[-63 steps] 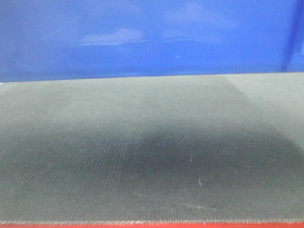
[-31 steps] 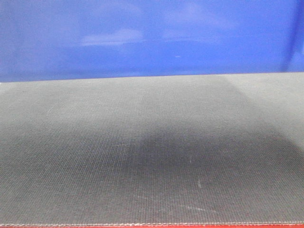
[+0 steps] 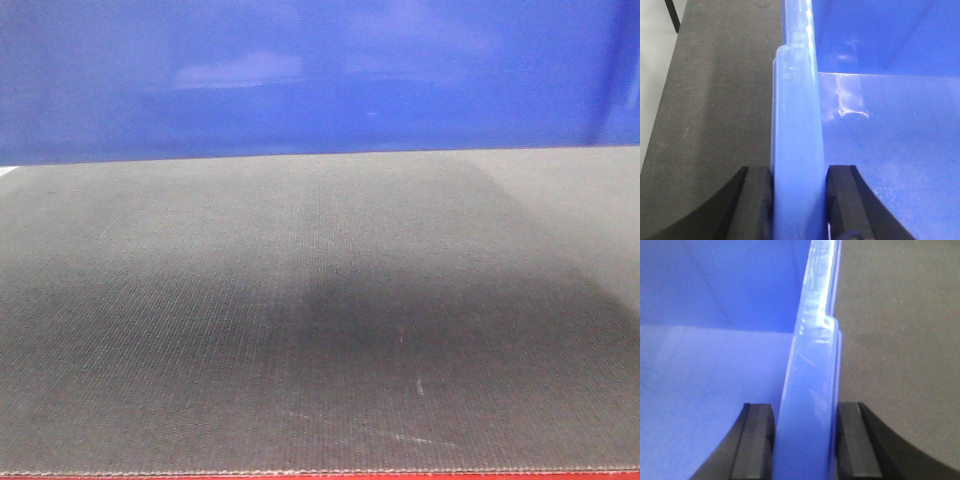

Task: Move blue bin to conveyor side
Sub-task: 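Carry the blue bin with both grippers over the conveyor belt, then lower the blue bin with both grippers onto the dark conveyor belt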

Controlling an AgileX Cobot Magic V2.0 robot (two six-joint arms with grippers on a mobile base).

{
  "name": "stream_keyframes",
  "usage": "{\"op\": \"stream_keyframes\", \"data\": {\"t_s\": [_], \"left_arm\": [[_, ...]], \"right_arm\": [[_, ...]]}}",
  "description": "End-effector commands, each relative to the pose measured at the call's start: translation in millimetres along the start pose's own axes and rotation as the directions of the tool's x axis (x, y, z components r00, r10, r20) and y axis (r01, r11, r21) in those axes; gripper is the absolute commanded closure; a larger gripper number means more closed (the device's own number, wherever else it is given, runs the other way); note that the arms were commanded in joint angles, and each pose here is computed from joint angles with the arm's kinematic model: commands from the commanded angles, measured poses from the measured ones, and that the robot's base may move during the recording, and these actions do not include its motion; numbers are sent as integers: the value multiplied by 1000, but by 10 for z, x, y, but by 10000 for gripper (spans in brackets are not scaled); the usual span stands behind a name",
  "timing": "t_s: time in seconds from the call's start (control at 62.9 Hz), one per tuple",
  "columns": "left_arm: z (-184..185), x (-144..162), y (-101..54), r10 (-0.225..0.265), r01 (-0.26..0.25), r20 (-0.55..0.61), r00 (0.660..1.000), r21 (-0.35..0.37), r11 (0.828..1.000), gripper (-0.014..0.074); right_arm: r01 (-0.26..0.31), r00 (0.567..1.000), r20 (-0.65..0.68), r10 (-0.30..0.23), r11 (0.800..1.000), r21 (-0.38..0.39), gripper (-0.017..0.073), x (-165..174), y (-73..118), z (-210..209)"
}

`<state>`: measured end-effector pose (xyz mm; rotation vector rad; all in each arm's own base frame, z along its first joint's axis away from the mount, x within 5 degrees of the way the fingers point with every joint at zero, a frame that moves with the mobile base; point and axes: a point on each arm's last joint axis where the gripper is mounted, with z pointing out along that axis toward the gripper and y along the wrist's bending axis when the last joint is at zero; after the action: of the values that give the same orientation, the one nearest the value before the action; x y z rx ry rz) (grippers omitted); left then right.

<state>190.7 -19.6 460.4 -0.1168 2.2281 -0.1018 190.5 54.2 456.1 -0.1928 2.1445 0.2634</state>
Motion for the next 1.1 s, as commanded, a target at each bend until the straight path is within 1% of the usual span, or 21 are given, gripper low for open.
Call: {"op": "stream_keyframes", "data": {"t_s": [0.0,0.095,0.207,0.302,0.429,0.541,0.732,0.923,1.082], "left_arm": [[-1,-139,-36,7,-10,122,993,24,1000,612],[134,-154,-51,11,-13,100,995,20,1000,612],[344,-143,-72,16,-19,110,994,26,999,612],[573,-50,-77,24,-27,101,995,30,999,612],[784,91,-72,30,-34,104,994,37,999,612],[922,206,-65,34,-40,114,993,45,998,612],[1069,375,-47,40,-45,93,995,47,998,612],[1139,431,-48,40,-48,129,991,60,997,612],[1195,484,-47,40,-51,155,987,70,996,612]], "right_arm": [[35,989,145,-34,999,0,640,-111,4,-31],[32,983,182,-31,1000,2,640,-53,-15,127],[28,981,194,-28,1000,5,640,74,-43,323],[25,977,210,-26,1000,7,640,177,-65,470],[22,977,212,-24,1000,10,640,256,-85,627],[20,983,180,-23,1000,14,640,302,-97,760],[18,993,120,-20,1000,19,640,362,-115,974],[16,999,51,-17,1000,24,640,426,-131,1176],[14,1000,14,-14,1000,26,640,490,-140,1243]]}}
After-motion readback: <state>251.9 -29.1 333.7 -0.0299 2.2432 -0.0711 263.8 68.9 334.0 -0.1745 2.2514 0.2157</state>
